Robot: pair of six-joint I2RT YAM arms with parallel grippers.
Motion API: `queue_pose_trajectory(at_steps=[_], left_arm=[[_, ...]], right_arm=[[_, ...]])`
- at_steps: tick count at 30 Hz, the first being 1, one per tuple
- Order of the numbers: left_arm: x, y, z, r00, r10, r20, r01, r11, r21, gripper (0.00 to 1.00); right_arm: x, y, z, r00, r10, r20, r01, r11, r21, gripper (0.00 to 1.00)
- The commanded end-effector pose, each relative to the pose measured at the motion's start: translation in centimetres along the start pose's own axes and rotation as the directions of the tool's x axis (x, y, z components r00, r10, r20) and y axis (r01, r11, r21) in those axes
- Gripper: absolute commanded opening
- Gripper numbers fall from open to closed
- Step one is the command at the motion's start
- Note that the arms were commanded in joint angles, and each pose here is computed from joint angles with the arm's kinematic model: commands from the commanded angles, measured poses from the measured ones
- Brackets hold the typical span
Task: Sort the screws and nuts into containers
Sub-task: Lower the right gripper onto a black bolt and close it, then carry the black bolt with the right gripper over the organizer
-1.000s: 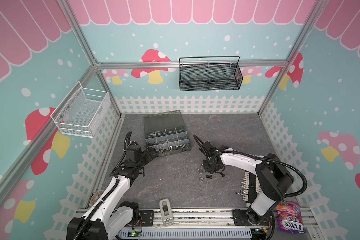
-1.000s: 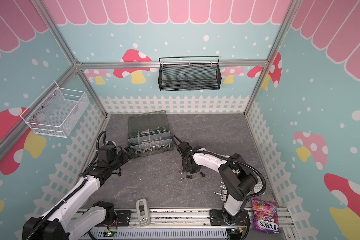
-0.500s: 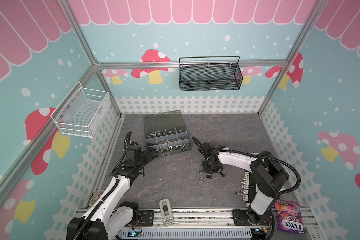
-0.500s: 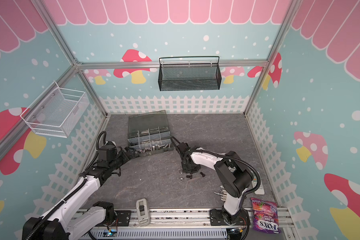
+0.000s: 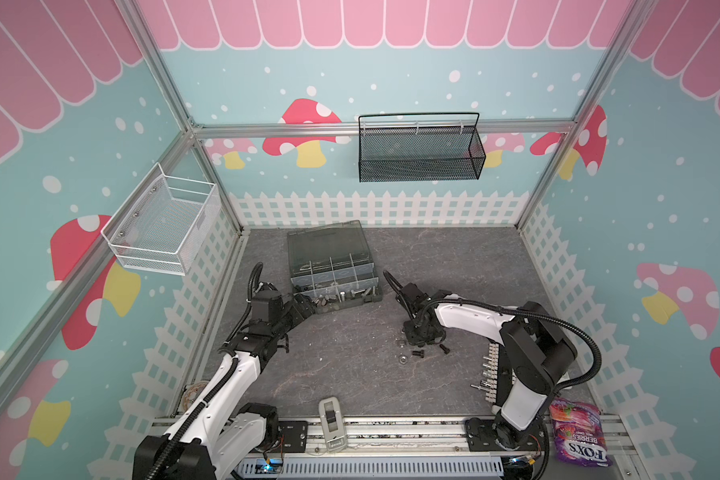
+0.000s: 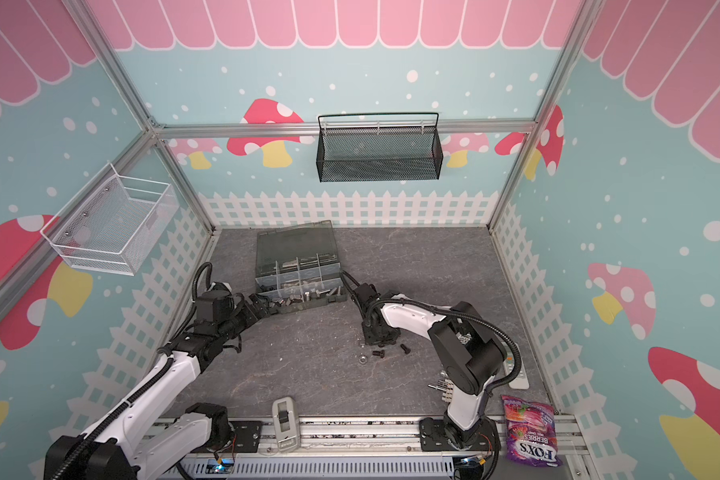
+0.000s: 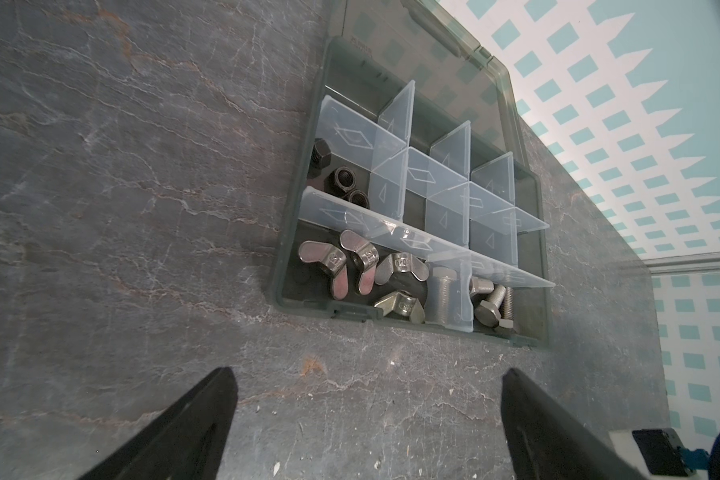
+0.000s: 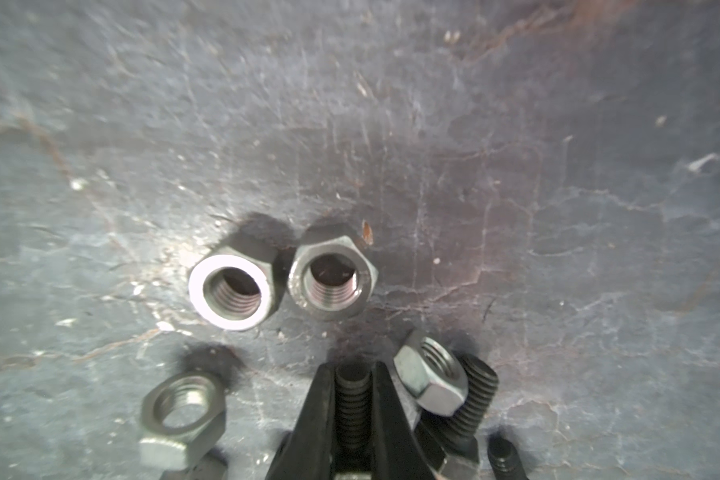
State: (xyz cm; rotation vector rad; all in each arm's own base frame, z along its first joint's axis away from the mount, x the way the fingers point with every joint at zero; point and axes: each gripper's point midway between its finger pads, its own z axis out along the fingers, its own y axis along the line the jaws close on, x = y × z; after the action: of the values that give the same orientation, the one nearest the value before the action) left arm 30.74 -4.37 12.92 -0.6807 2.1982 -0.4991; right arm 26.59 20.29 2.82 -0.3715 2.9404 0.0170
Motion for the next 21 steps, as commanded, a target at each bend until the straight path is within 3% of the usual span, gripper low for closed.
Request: queue_pose_trajectory(at_steps=[1, 12, 21], left_arm=[[-0.4, 0.2, -0.2, 1.000, -0.016, 0.026, 0.016, 1.000, -0.003, 1.00], [-0.2, 0.3, -0.1, 1.000, -0.016, 0.021, 0.016, 1.000, -0.004, 1.00], [-0.2, 0.2, -0.2, 1.000, -0.015, 0.022, 0.015, 1.000, 0.001, 1.00]], right_arm=[[-2.3, 0.9, -3.5, 0.995, -0.001, 0.099, 0.005, 0.999, -0.037, 0.00], [-10.9, 3.7, -8.9, 0.945, -0.044, 0.324, 0.072, 0.995, -0.075, 0.00], [-18.6, 7.5, -8.9, 0.899, -0.093, 0.427, 0.145, 0.985, -0.091, 0.00]])
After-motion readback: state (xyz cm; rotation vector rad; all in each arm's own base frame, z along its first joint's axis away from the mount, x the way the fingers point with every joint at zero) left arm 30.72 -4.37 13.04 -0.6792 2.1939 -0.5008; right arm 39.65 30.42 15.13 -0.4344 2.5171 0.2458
